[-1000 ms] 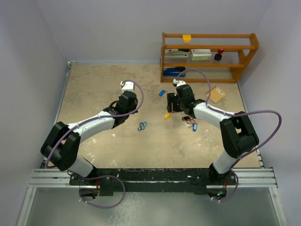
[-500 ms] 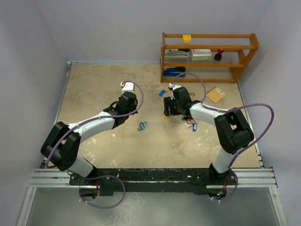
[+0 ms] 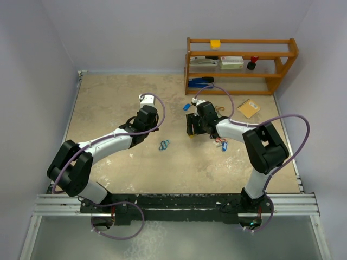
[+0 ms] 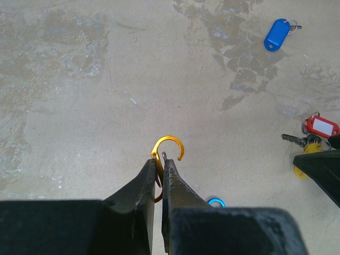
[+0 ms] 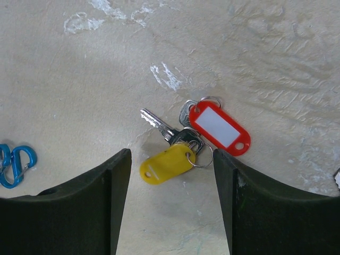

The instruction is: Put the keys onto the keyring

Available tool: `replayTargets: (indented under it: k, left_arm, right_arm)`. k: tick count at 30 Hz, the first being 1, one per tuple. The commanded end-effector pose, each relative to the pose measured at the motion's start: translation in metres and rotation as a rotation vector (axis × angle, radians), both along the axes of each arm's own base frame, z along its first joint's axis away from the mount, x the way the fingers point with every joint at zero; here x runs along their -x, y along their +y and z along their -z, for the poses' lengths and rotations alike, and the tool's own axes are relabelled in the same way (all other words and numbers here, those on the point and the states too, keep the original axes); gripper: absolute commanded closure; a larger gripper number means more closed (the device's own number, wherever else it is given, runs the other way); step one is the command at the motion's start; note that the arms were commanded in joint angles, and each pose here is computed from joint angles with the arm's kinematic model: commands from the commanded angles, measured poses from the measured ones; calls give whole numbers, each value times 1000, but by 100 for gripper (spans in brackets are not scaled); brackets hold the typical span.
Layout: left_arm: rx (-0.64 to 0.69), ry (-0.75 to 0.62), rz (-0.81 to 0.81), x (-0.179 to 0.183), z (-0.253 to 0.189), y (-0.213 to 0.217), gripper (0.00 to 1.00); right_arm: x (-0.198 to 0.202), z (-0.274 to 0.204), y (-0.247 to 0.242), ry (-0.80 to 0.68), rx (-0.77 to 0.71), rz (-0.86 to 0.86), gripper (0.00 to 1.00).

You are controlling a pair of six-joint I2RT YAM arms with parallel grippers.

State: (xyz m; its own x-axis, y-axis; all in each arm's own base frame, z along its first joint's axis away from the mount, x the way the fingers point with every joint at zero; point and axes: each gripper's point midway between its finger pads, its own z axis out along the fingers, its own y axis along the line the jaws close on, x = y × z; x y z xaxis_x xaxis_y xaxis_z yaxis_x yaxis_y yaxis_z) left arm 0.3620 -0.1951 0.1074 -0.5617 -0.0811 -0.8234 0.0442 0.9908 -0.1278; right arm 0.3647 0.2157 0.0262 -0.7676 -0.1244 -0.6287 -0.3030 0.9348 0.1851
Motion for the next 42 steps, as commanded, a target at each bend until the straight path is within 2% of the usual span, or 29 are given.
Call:
replayTargets:
  k: [1,18,28,42]
  left_arm:
    - [22,-33,-17,-2,-9,0,100]
    - [16,-51,-37,-1,-15,6,100]
    - [14,-55,-43,0,-16,8,100]
    - [8,-57,-46,-1,-16,9,100]
  right_arm:
    - [-4,-6,18,-12,-41,-33,34]
    - [13,-9,72,-12,-56,-140,34]
    - [9,-34,63,-97,-59,-91,34]
    - [1,-23,61,-98,4,-120,35]
